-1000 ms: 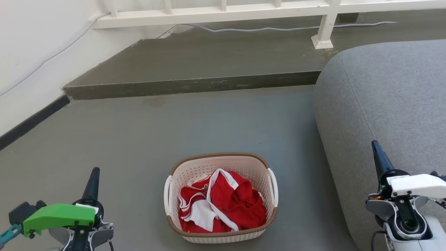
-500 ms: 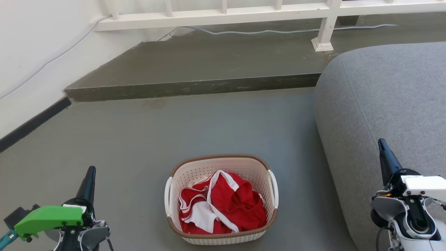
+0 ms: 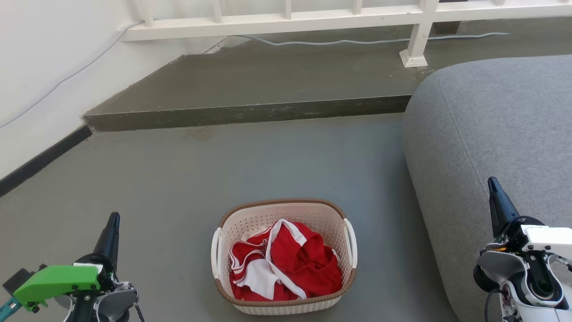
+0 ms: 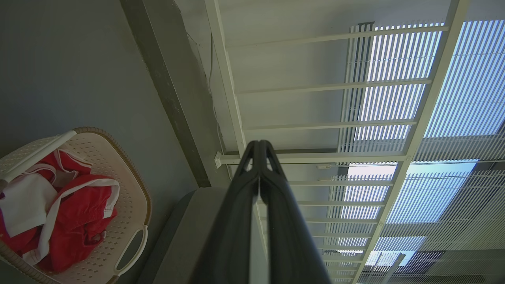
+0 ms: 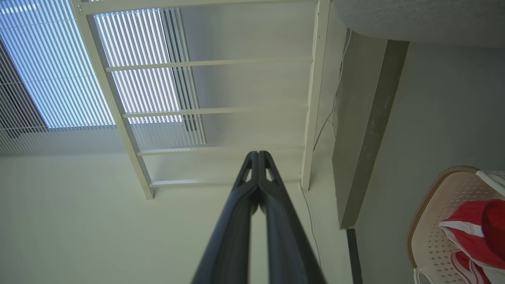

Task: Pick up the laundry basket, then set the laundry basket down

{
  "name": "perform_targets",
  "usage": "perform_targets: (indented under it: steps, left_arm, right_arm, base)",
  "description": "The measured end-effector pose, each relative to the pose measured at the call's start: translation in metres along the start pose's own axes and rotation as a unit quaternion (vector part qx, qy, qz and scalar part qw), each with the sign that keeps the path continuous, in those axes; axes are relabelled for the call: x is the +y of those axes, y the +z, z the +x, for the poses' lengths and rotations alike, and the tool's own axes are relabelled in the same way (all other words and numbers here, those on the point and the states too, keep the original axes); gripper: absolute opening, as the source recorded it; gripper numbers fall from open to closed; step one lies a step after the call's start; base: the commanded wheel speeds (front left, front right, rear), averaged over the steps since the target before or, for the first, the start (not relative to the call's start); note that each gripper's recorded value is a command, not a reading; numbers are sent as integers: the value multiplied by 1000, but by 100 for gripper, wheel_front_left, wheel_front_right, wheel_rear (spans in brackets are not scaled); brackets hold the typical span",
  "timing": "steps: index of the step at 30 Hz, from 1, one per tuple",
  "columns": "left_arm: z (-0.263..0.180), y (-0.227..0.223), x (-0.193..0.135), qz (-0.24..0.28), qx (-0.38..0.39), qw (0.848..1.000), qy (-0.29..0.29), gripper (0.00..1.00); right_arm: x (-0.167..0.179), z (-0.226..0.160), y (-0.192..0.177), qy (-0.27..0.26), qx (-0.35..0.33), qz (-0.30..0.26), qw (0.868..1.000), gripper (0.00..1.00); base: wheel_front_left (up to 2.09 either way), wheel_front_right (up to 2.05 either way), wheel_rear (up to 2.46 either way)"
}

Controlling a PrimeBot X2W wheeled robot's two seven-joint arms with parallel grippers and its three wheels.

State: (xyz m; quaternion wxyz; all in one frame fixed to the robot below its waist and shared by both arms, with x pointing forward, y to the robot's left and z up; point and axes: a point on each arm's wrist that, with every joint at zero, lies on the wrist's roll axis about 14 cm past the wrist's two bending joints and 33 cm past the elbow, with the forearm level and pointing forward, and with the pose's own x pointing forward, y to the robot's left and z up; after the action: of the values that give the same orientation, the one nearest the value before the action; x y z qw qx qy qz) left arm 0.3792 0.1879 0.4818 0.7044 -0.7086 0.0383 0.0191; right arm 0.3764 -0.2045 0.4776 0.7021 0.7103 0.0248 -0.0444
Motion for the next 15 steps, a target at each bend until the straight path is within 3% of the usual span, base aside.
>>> perform_targets:
  steps: [15]
  left_arm:
    - [0, 0, 0, 0, 0, 1000, 0, 0]
  right_arm:
    - [0, 0, 0, 0, 0, 0, 1000, 0]
  base:
    - [0, 0, 0]
